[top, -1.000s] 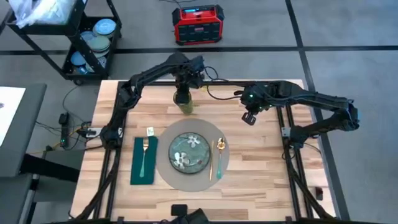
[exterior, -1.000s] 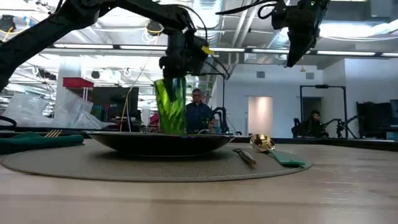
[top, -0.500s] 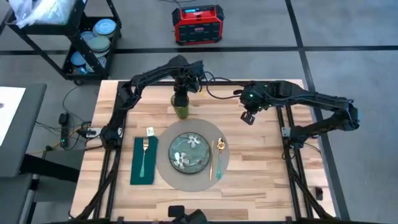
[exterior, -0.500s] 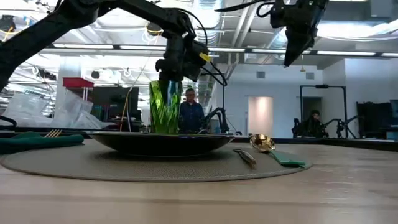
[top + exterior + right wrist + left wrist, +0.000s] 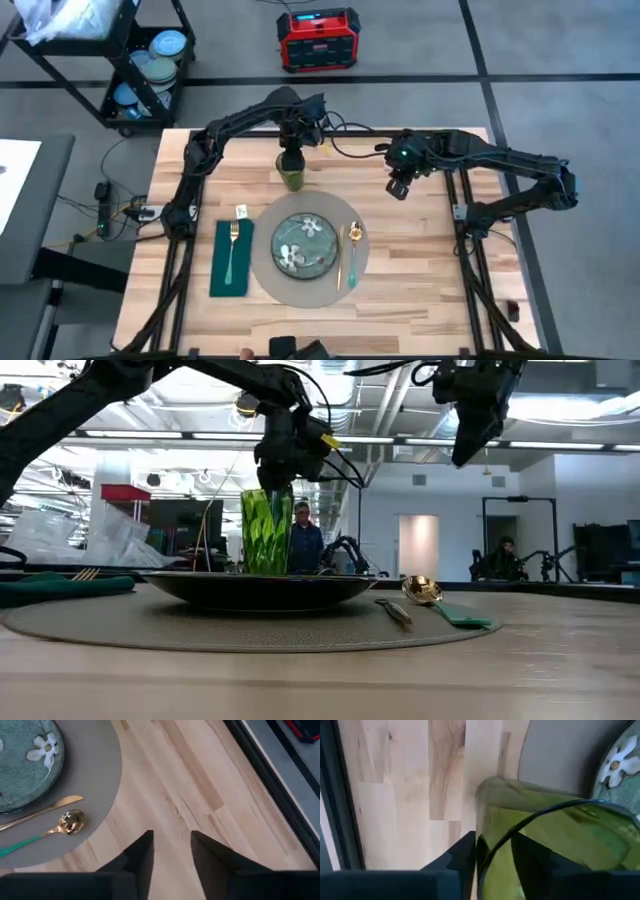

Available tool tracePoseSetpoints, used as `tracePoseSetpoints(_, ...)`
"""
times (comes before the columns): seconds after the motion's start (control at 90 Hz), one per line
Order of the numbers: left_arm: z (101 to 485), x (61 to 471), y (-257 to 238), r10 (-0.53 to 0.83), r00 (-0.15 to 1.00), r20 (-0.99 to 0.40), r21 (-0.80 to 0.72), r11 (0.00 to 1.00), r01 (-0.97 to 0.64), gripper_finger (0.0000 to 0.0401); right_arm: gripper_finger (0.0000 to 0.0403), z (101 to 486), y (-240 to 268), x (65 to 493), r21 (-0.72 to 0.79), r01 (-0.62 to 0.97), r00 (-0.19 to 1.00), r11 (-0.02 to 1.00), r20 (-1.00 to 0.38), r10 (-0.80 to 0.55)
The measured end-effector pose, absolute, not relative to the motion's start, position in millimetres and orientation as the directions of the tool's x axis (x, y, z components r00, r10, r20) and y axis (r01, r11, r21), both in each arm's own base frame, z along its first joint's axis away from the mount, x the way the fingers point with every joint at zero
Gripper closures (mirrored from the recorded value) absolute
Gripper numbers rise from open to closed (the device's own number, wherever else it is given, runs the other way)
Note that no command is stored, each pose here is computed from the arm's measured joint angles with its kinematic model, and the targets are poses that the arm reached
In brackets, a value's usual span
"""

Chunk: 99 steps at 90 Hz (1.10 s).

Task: Set table place
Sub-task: Put the green cup to the top right of the gray table placemat

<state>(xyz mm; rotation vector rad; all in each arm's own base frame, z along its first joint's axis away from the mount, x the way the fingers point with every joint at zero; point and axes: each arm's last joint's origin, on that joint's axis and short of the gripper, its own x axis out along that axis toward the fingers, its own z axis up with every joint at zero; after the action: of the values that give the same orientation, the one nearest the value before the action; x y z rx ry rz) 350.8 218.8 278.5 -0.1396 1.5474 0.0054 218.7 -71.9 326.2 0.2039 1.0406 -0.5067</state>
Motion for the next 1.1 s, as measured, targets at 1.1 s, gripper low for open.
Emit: tracePoseSetpoints(1.1, 485.5, 173.5, 112.8, 0.356, 0.493, -0.794, 0.095, 0.874, -0.477, 0.0252, 0.0232, 346.1, -157.4, 400.6, -0.034, 0.416, 0.587, 0.909, -0.754, -0.296)
